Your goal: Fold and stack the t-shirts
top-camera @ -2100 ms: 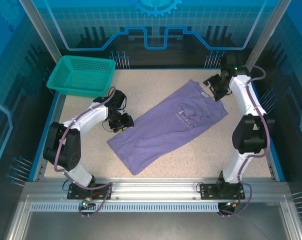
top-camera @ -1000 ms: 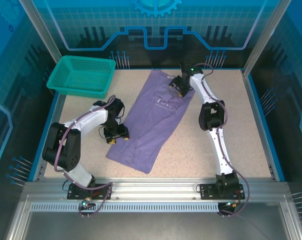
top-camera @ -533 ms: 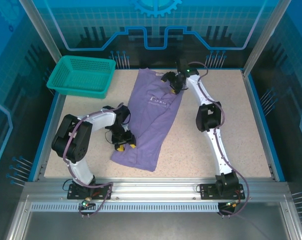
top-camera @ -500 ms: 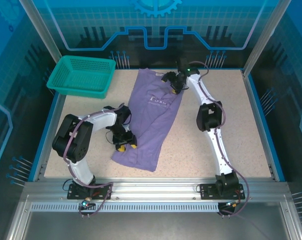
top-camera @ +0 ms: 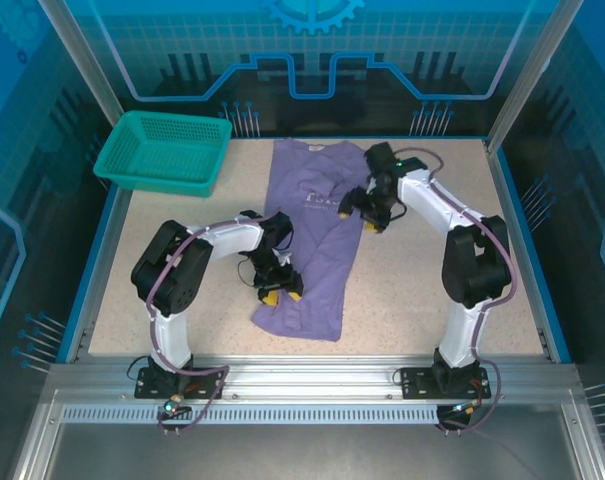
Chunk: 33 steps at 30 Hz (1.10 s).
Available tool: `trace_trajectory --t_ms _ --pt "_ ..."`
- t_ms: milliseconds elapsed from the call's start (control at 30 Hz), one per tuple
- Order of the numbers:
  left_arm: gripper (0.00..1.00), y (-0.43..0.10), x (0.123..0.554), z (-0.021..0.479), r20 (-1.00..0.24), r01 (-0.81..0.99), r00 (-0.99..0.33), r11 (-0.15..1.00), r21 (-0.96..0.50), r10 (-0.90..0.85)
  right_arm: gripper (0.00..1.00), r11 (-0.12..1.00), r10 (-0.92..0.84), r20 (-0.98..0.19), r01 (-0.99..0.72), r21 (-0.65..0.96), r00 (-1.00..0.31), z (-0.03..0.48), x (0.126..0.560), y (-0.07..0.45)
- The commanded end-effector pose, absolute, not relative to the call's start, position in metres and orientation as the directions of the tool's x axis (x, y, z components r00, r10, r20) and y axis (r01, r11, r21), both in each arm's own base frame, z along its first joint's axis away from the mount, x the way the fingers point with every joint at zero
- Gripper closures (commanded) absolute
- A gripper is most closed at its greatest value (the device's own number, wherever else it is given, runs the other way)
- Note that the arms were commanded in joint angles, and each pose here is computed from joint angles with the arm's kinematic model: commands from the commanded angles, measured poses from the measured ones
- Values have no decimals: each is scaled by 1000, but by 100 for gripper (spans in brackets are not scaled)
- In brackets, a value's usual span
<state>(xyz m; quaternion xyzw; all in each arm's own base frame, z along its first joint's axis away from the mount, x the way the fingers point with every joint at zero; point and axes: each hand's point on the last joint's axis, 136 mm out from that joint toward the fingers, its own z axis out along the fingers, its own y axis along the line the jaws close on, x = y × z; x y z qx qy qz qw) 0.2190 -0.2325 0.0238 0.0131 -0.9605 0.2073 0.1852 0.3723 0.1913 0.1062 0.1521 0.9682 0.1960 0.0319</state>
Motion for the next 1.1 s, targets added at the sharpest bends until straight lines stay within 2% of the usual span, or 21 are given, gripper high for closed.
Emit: trace_trajectory --t_ms 0,233,467,667,900,1067 --pt "38 -229 218 26 352 -74 -933 922 -379 70 33 902 157 59 167 398 -986 95 329 224" --pt "26 -192 209 40 302 -111 -953 959 -260 -28 41 924 51 225 131 358 -973 57 275 251" --pt "26 -174 193 47 332 -220 -936 933 -287 -118 42 957 89 363 181 228 -927 19 257 215" --pt "27 -174 176 53 355 -236 -928 917 -320 -115 42 949 151 386 243 202 -910 15 262 187" --pt "27 -173 168 53 364 -241 -925 911 -336 -111 41 928 232 343 313 202 -910 27 286 155" --pt "27 -186 167 54 382 -236 -922 880 -413 -68 32 906 216 243 287 311 -946 54 297 159"
